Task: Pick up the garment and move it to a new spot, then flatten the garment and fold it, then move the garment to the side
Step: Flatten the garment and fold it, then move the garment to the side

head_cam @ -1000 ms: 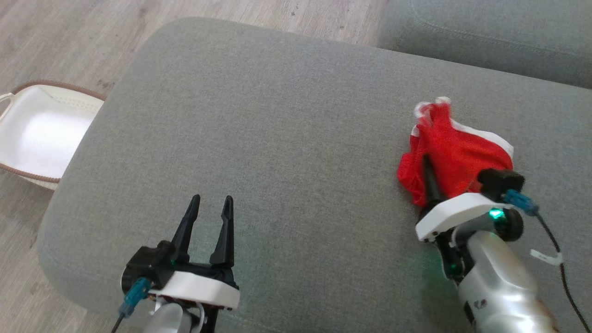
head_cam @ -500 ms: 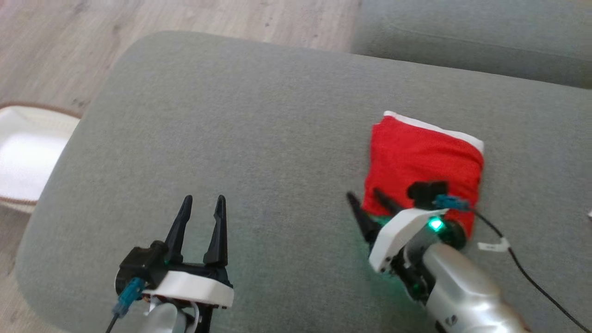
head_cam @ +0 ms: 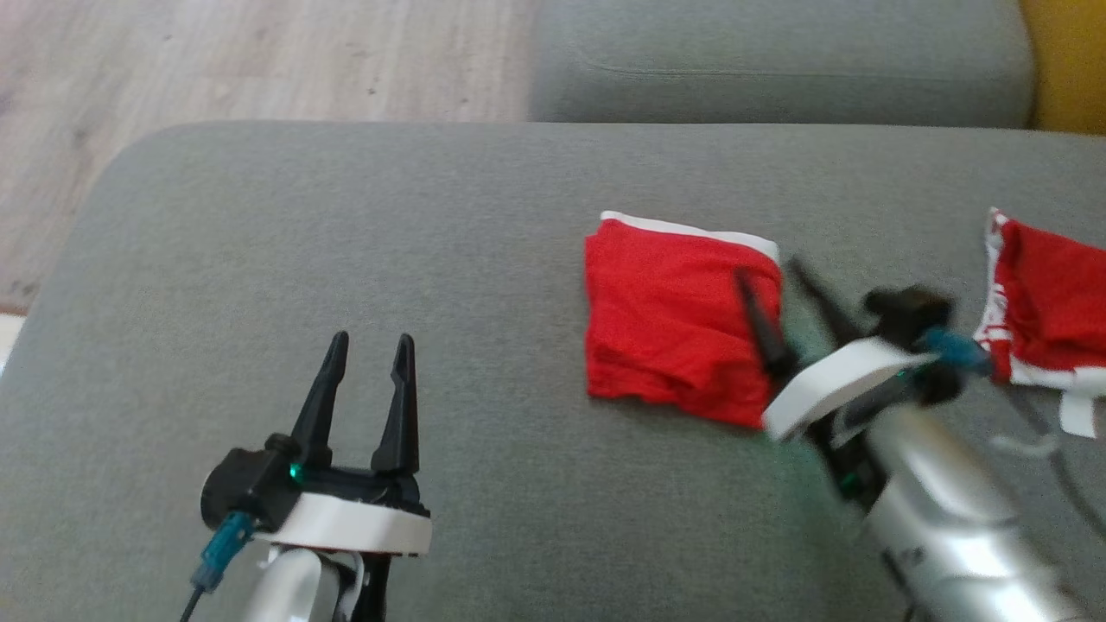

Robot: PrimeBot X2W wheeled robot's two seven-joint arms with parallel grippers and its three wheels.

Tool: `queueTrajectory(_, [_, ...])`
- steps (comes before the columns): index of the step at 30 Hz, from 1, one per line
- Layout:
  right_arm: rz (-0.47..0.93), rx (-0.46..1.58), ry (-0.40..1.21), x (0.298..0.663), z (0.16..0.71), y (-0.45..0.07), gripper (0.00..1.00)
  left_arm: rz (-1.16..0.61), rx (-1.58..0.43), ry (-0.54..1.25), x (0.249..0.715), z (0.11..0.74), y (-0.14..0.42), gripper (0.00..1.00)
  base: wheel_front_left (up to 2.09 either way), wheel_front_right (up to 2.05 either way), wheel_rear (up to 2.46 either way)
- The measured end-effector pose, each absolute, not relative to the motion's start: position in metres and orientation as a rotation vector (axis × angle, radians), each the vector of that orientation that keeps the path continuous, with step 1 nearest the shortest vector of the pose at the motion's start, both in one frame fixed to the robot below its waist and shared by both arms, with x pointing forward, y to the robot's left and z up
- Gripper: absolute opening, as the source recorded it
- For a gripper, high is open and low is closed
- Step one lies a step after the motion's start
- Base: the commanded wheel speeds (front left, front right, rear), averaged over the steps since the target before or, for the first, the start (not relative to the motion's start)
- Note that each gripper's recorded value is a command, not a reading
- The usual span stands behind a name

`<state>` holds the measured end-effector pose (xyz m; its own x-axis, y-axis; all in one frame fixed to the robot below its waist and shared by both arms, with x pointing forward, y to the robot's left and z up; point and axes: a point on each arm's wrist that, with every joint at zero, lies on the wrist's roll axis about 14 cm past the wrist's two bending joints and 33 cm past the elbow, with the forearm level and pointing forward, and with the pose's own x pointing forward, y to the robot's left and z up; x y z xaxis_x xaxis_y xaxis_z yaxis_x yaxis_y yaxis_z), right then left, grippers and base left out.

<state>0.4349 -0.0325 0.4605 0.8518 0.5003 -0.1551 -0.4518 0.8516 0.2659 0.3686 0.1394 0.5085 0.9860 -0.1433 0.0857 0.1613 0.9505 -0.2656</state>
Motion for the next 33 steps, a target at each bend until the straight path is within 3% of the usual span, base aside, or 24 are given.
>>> queueTrajectory(4, [0.405, 0.169, 0.024, 0.458, 0.513, -0.080, 1.00, -0.195, -0.294, -0.101, 0.376, 0.522, 0.127, 1.00, 0.00, 0.00, 0.00])
queueTrajectory(7, [0.333, 0.133, -0.047, 0.451, 0.523, -0.108, 1.00, -0.208, -0.295, -0.113, 0.381, 0.526, 0.122, 1.00, 0.00, 0.00, 0.00])
queueTrajectory(17, [0.124, 0.102, -0.011, 0.402, 0.490, -0.162, 1.00, -0.265, -0.302, -0.103, 0.387, 0.525, 0.102, 1.00, 0.00, 0.00, 0.00])
queueTrajectory(33, [0.119, 0.105, 0.004, 0.392, 0.483, -0.158, 1.00, -0.266, -0.306, -0.058, 0.383, 0.510, 0.099, 1.00, 0.00, 0.00, 0.00])
